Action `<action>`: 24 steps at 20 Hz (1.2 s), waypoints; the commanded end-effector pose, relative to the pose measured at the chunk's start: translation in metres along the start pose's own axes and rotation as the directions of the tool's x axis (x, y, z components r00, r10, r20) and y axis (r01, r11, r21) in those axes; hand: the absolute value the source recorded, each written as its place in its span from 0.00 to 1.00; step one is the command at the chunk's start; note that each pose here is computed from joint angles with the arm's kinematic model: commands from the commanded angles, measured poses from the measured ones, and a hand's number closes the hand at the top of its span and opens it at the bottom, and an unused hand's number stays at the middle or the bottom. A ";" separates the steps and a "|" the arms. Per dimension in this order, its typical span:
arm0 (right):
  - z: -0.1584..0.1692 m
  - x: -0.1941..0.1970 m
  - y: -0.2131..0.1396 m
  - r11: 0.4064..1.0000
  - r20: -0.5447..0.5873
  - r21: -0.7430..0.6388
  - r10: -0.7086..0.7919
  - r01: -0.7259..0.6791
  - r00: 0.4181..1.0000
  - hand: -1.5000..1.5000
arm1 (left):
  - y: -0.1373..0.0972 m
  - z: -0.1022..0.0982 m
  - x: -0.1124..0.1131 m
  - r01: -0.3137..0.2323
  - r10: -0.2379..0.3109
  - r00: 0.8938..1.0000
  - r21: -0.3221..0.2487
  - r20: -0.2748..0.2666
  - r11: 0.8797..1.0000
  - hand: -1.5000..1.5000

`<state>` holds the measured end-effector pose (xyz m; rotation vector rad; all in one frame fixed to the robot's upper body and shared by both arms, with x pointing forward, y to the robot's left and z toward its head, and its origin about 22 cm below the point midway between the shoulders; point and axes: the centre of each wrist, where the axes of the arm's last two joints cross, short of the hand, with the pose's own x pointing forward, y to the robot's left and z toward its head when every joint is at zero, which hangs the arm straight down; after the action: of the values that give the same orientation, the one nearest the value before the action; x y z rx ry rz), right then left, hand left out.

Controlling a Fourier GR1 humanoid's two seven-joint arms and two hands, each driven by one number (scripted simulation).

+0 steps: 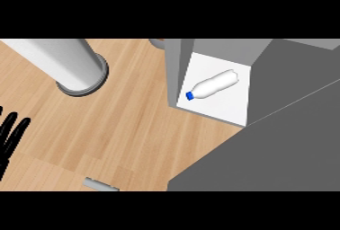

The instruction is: Pick up the bottled water, place it into the cabinet and close the cabinet

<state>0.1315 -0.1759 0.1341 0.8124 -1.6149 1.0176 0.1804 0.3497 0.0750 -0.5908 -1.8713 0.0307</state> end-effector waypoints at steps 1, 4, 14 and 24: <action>-0.020 -0.002 -0.017 0.996 -0.059 -0.068 0.055 -0.059 0.997 1.00 | 0.002 0.000 -0.001 0.000 0.000 1.000 -0.004 -0.007 1.000 0.00; -0.035 -0.005 -0.031 0.994 -0.114 -0.043 0.095 -0.101 0.989 1.00 | 0.006 -0.002 0.001 0.002 -0.002 1.000 0.011 0.002 1.000 0.00; -0.102 -0.013 -0.075 0.992 -0.226 -0.105 0.050 -0.075 0.973 1.00 | 0.012 0.004 -0.004 -0.004 0.004 1.000 0.034 -0.020 0.999 0.00; -0.187 0.002 -0.136 0.911 -0.274 -0.397 -0.002 -0.111 0.962 1.00 | 0.024 0.010 0.003 0.016 -0.016 1.000 0.079 -0.002 0.997 0.00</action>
<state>0.2996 -0.0831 0.1711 0.3883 -1.5031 0.8521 0.1806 0.3674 0.0639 -0.5506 -1.8543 0.0864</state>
